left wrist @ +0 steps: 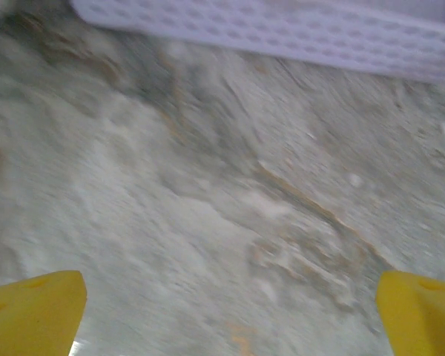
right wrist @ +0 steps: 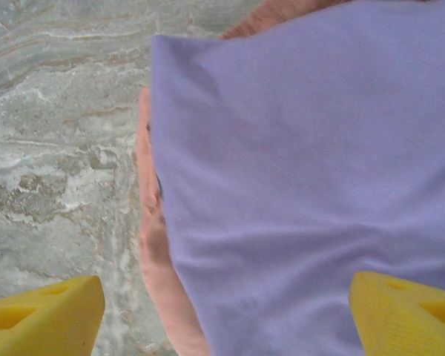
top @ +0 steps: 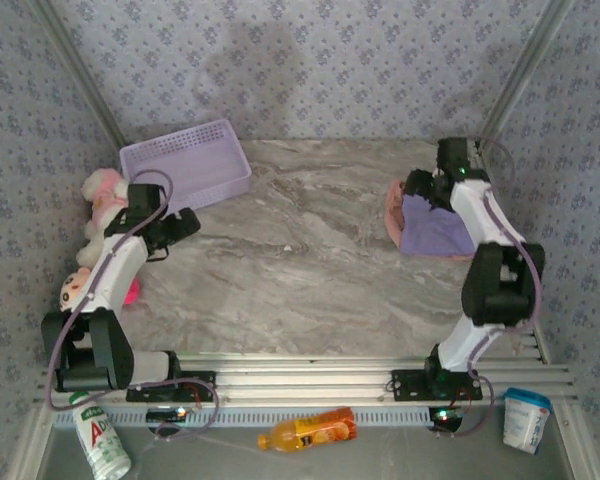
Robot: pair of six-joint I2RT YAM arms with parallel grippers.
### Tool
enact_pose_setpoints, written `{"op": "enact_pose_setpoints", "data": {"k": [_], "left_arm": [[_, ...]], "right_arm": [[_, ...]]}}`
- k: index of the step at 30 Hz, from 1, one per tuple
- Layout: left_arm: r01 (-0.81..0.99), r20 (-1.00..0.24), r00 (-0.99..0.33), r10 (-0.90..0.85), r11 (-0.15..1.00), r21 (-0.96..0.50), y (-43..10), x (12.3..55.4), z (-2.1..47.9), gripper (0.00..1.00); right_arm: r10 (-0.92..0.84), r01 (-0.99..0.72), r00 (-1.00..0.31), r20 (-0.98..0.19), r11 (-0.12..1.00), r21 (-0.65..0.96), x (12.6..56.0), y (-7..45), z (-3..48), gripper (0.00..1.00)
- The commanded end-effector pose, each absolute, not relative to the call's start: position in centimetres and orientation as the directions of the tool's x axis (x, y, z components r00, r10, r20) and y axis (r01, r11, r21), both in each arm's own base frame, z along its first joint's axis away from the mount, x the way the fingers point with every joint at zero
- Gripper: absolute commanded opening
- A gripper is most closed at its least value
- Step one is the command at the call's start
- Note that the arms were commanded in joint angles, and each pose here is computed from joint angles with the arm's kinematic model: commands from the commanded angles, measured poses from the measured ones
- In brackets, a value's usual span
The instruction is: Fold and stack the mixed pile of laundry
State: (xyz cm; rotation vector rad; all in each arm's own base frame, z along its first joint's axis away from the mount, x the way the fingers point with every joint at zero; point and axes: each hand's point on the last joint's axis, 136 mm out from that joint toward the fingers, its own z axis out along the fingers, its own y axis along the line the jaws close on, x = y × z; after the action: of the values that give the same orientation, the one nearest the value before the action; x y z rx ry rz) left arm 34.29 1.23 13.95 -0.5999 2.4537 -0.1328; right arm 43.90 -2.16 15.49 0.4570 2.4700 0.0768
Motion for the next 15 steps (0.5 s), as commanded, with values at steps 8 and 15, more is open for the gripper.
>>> {"op": "enact_pose_setpoints", "data": {"k": [8, 15], "left_arm": [[-0.266, -0.73, -0.673, -0.115, 0.959, 0.094, 5.5, 34.0, 9.4, 1.0], [-0.191, -0.862, -0.505, -0.033, 0.979, 0.075, 5.0, 37.2, 10.0, 1.0]], "right_arm": [[0.122, 0.193, -0.59, -0.798, 0.981, 0.007, 39.0, -3.2, 9.3, 0.86], [-0.065, 0.127, -0.44, -0.896, 0.983, -0.133, 40.3, -2.0, 9.2, 0.88]]}}
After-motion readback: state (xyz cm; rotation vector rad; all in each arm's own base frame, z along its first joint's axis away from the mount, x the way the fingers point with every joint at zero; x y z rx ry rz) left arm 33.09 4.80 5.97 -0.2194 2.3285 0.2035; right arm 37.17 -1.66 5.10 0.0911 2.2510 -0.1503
